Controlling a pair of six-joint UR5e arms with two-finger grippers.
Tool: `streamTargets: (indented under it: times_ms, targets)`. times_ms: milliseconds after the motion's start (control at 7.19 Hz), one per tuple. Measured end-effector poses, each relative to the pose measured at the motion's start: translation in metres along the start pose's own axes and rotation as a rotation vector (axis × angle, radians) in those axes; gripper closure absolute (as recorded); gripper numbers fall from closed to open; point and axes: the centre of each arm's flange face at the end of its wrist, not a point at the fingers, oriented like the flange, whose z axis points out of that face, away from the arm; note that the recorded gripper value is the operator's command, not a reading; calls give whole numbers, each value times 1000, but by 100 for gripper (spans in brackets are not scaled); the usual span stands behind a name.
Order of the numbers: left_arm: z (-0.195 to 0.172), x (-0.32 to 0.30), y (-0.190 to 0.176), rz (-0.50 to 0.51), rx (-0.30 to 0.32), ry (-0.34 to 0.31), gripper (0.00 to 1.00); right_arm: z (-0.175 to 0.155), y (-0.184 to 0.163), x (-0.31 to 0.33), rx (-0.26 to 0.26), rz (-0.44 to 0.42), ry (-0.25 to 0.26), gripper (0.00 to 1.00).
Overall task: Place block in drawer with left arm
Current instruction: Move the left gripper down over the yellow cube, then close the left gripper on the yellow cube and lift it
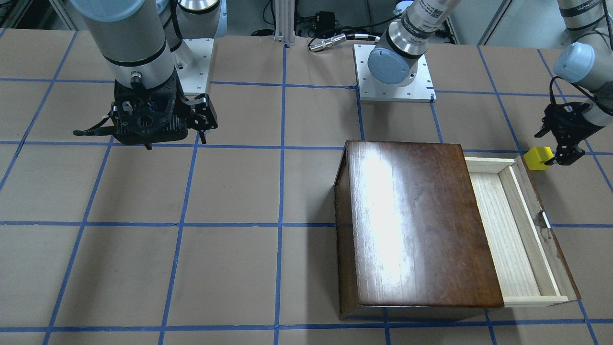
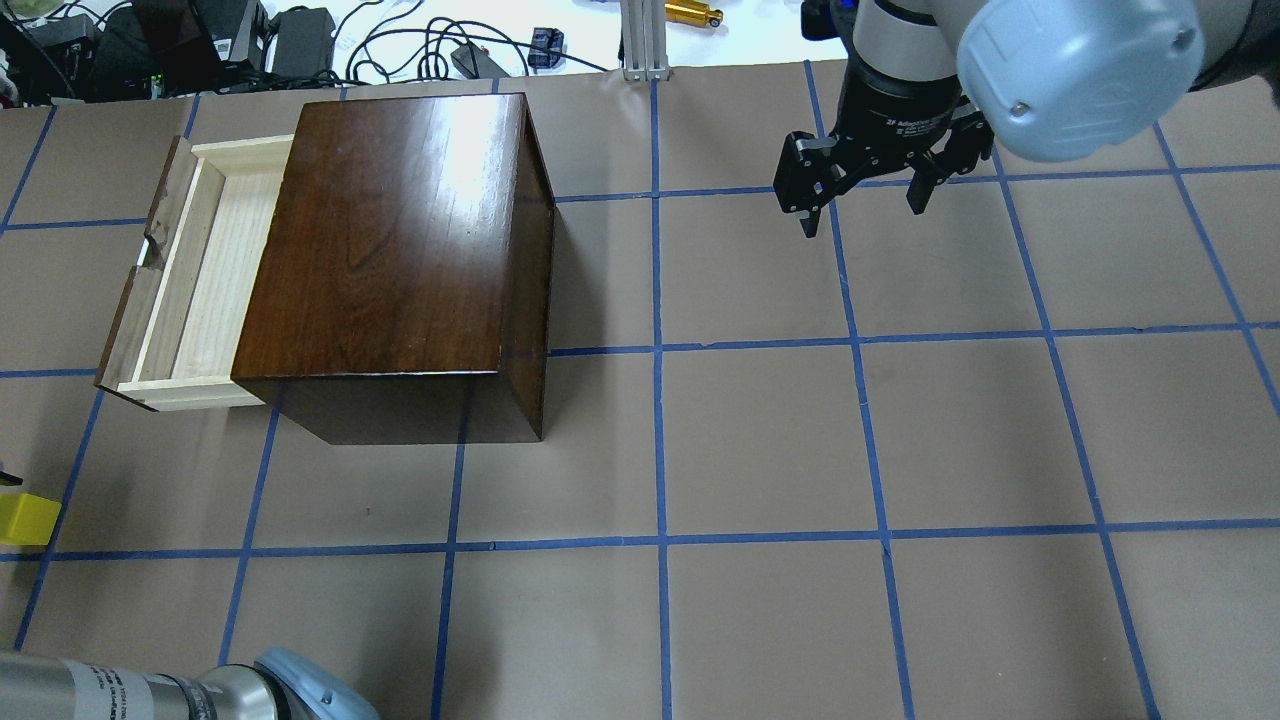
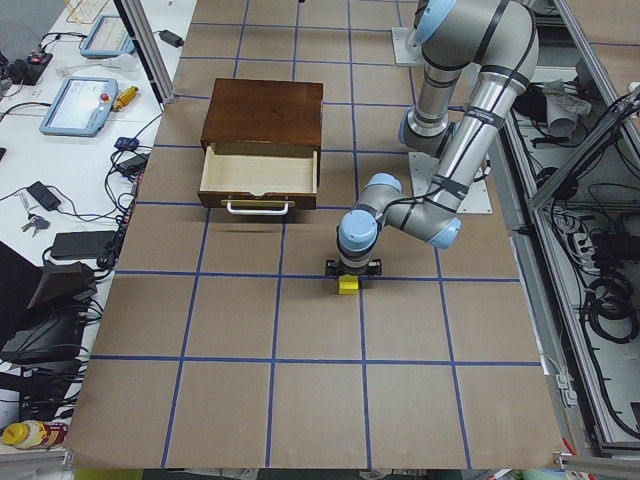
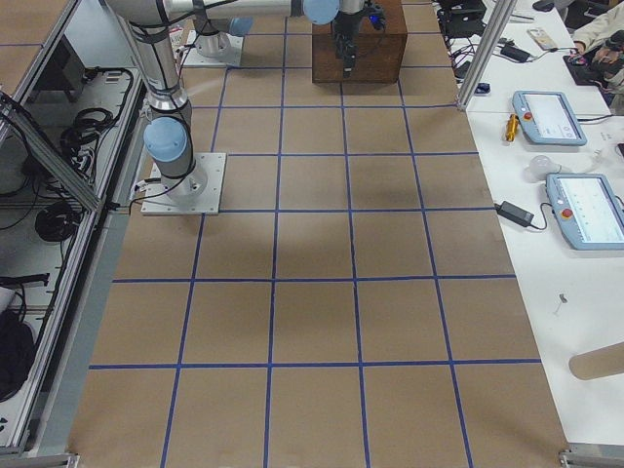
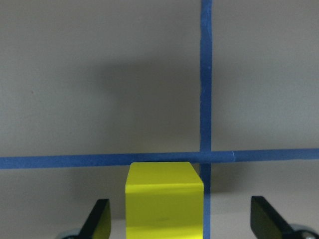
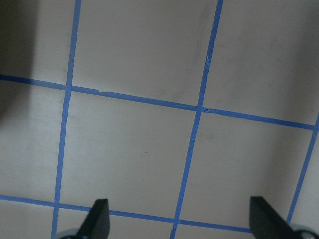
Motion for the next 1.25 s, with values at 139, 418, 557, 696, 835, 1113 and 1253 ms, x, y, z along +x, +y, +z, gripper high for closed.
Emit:
streamTargets:
  times_ms: [139, 418, 557, 696, 835, 1113, 1253]
  targets:
    - [4, -1, 1, 0, -2, 0, 0, 0, 0, 0, 0, 0, 0, 0]
    - [11, -2, 4, 0, -2, 2, 0, 0, 0, 0, 0, 0, 1, 0]
    - [15, -3, 5, 0, -3, 2, 0, 0, 0, 0, 0, 0, 1, 0]
    - [20, -4, 7, 0, 0, 2, 0, 0, 0, 0, 0, -1, 1, 0]
    - [25, -5, 8, 0, 3, 3, 0, 0, 0, 0, 0, -1, 1, 0]
    - [34, -6, 9, 0, 12, 5, 0, 0, 0, 0, 0, -1, 1, 0]
    - [37, -7, 10, 0, 12, 5, 11, 0, 0, 0, 0, 0, 1, 0]
